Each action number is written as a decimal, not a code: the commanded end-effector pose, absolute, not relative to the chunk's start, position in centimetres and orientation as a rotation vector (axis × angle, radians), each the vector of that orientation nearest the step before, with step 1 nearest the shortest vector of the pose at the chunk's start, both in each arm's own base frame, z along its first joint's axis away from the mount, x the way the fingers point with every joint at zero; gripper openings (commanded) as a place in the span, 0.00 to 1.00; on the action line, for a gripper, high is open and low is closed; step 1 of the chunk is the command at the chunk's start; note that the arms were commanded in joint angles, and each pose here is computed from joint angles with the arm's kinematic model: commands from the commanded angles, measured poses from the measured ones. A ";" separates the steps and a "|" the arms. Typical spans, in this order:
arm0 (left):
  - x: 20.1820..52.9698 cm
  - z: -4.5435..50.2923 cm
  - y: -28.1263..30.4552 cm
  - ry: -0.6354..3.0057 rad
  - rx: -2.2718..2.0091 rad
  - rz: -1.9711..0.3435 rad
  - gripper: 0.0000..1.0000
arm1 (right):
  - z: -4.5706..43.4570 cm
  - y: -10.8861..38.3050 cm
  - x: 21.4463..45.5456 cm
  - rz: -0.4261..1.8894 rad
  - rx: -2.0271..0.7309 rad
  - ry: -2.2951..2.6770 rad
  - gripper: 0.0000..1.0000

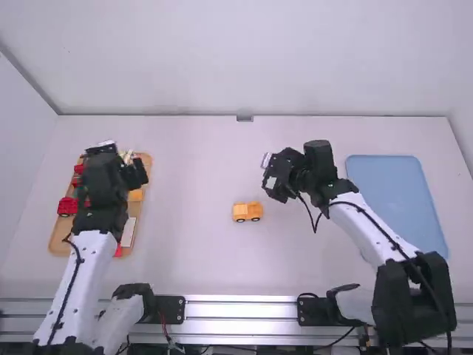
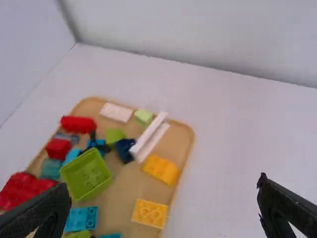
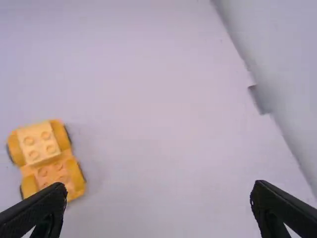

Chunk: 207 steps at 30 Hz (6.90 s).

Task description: Assemble lego blocks to make yellow taxi

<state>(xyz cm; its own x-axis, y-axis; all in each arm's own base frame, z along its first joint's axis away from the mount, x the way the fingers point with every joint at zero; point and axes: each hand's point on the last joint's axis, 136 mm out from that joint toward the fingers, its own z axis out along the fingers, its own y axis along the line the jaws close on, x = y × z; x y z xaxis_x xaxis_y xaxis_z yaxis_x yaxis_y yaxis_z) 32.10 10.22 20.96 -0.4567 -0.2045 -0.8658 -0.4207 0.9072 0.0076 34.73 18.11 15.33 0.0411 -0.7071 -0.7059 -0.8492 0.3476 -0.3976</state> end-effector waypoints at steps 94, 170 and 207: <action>33.3 1.2 12.4 2.423 -1.972 0.195 0.99 | 23.4 31.8 36.4 0.642 -1.484 1.519 0.99; 34.0 -2.2 11.5 2.181 -2.136 0.091 0.41 | 22.8 31.3 36.7 0.586 -1.515 1.517 0.99; 37.9 13.7 5.4 2.355 -0.799 -0.042 0.02 | 23.1 28.8 38.3 0.676 -1.403 1.593 0.99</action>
<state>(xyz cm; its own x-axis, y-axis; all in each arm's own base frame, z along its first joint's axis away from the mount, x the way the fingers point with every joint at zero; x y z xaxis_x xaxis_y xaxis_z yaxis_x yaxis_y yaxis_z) 38.38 8.96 13.31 -0.4244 -0.7480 -0.5103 -0.7404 0.6111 -0.2800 38.29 28.86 21.73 0.0430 -0.5465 -0.8364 -0.9530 0.2289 -0.1986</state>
